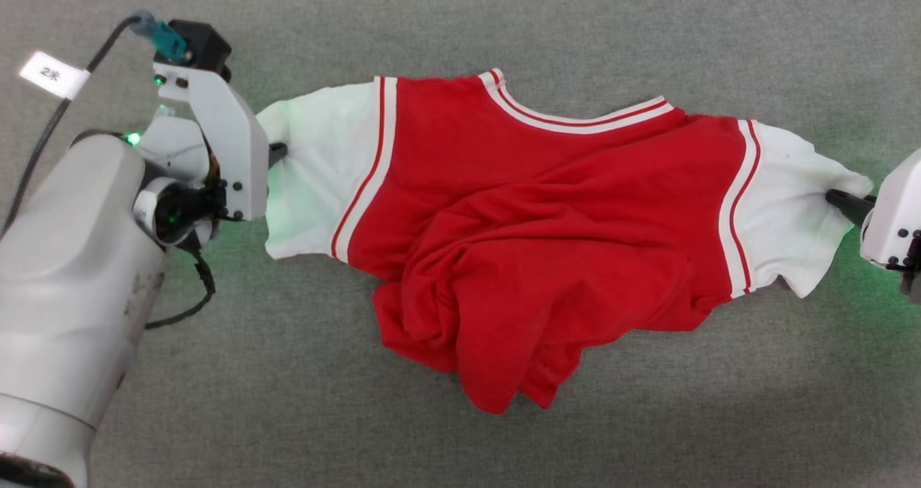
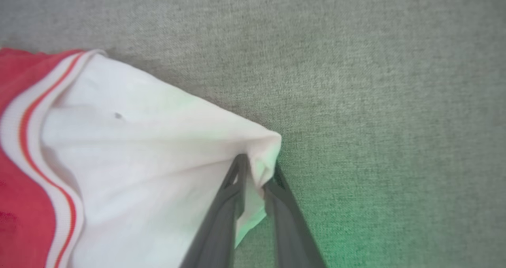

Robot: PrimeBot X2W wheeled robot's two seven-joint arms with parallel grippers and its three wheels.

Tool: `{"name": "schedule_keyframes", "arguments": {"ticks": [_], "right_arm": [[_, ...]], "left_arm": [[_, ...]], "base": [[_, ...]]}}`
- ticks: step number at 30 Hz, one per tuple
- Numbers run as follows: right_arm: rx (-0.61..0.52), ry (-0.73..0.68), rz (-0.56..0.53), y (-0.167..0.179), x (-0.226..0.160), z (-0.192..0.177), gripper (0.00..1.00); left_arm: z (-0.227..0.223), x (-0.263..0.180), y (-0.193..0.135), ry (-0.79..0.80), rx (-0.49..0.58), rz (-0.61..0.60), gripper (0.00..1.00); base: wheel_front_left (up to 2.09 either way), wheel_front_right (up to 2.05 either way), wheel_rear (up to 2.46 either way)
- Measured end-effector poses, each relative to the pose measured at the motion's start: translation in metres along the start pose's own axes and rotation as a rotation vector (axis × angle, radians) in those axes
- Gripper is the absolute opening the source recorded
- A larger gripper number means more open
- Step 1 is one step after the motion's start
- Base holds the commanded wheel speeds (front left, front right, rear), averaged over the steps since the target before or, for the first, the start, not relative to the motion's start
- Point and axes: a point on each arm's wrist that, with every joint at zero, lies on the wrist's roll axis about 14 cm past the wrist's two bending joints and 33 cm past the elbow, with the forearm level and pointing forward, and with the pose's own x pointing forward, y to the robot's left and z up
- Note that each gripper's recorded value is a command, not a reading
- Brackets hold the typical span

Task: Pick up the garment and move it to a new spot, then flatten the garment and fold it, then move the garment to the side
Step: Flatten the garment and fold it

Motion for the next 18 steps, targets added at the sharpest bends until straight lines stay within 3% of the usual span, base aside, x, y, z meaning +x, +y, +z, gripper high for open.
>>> {"name": "schedule_keyframes", "arguments": {"ticks": [5,9,18], "right_arm": [[0.004,0.006,0.016,0.005,-0.004,0.004,0.0],[-0.057,-0.041,0.042,0.021,-0.016,0.018,0.0],[-0.246,-0.405,0.12,0.072,-0.103,0.12,0.0]], "left_arm": [[0.001,-0.007,-0.003,-0.002,-0.006,0.007,0.0],[0.022,-0.024,-0.011,-0.059,0.01,0.009,0.0],[0.104,-0.103,-0.038,-0.312,0.086,0.026,0.0]], "base": [[0.0,0.0,0.0],[0.0,0.0,0.0],[0.0,0.0,0.0]]}}
